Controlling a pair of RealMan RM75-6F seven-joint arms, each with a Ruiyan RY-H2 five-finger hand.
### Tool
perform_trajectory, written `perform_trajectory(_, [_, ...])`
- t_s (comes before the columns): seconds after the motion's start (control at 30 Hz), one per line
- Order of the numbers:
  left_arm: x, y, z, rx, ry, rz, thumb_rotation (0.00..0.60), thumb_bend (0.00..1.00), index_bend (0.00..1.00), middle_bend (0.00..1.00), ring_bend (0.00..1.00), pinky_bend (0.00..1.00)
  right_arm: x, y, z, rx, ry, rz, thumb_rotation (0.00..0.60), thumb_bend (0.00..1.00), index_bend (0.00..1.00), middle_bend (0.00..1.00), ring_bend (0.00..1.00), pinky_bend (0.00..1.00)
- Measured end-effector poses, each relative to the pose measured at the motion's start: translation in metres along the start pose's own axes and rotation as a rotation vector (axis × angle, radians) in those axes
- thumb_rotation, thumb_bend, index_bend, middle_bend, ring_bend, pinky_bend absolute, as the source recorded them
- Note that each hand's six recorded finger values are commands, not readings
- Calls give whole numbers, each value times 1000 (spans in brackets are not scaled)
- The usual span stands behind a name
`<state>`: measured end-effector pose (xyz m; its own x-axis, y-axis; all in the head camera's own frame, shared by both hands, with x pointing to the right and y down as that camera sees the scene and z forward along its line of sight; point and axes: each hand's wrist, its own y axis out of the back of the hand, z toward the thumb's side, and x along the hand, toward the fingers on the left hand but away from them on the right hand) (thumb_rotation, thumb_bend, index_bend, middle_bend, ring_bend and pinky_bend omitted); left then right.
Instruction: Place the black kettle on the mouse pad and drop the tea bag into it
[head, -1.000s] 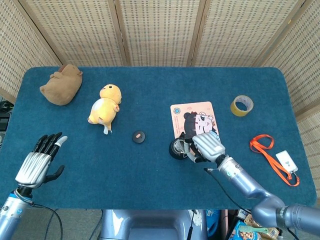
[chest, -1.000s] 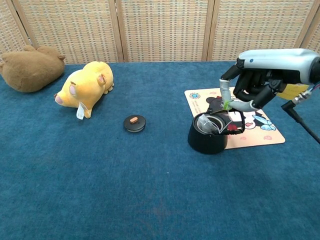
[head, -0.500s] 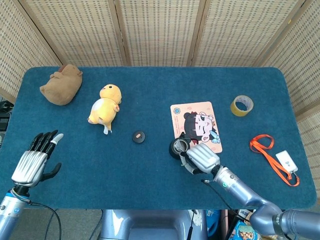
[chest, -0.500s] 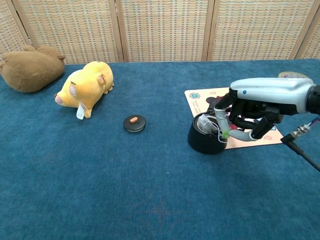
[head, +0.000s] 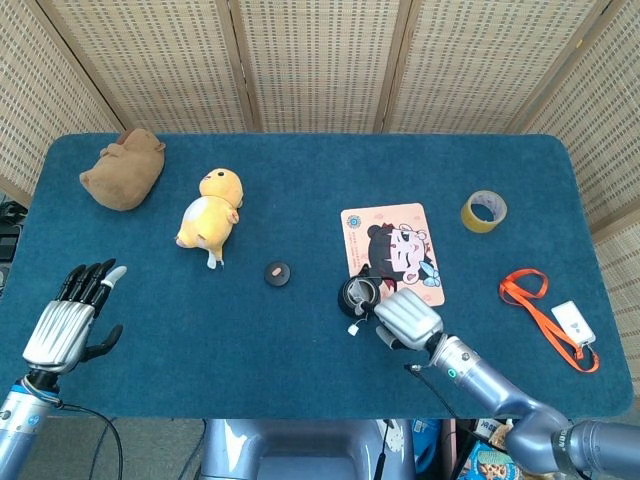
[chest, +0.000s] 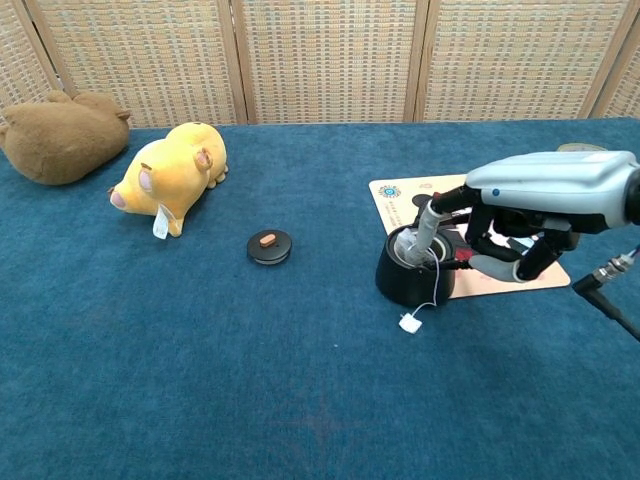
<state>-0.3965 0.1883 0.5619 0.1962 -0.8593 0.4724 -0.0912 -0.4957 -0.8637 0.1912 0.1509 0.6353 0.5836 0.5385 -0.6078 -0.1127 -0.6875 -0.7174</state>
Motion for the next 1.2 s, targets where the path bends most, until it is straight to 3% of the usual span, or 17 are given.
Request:
perform_trajectory(0.27, [-1,2,-1,1,4,7,600,392,0,0,0,0,-3,8,-8,-7,-27,88,600,704,159,998,1000,1000])
perform_trajectory(0.5, [-1,3,0,1,4,6,600,393,0,0,0,0,-10,12,-16,-24,-61,188,581,830,147,1000,1000,1000])
perform_trajectory(0.77, [-1,3,0,4,5,5,600,393,0,0,0,0,-20,15,-21,-18,-82,238,574,842,147,1000,1000,1000])
perform_trajectory(0.9, [-2,3,-1,4,8,4,600,392,0,0,0,0,-25,11,-25,-19,-97,274,536,842,143,1000,1000,1000])
perform_trajectory(1.2, [-2,2,-2,4,11,0,600,392,0,0,0,0,-35,0,-24,-32,-104,353,537,842,126,1000,1000,1000])
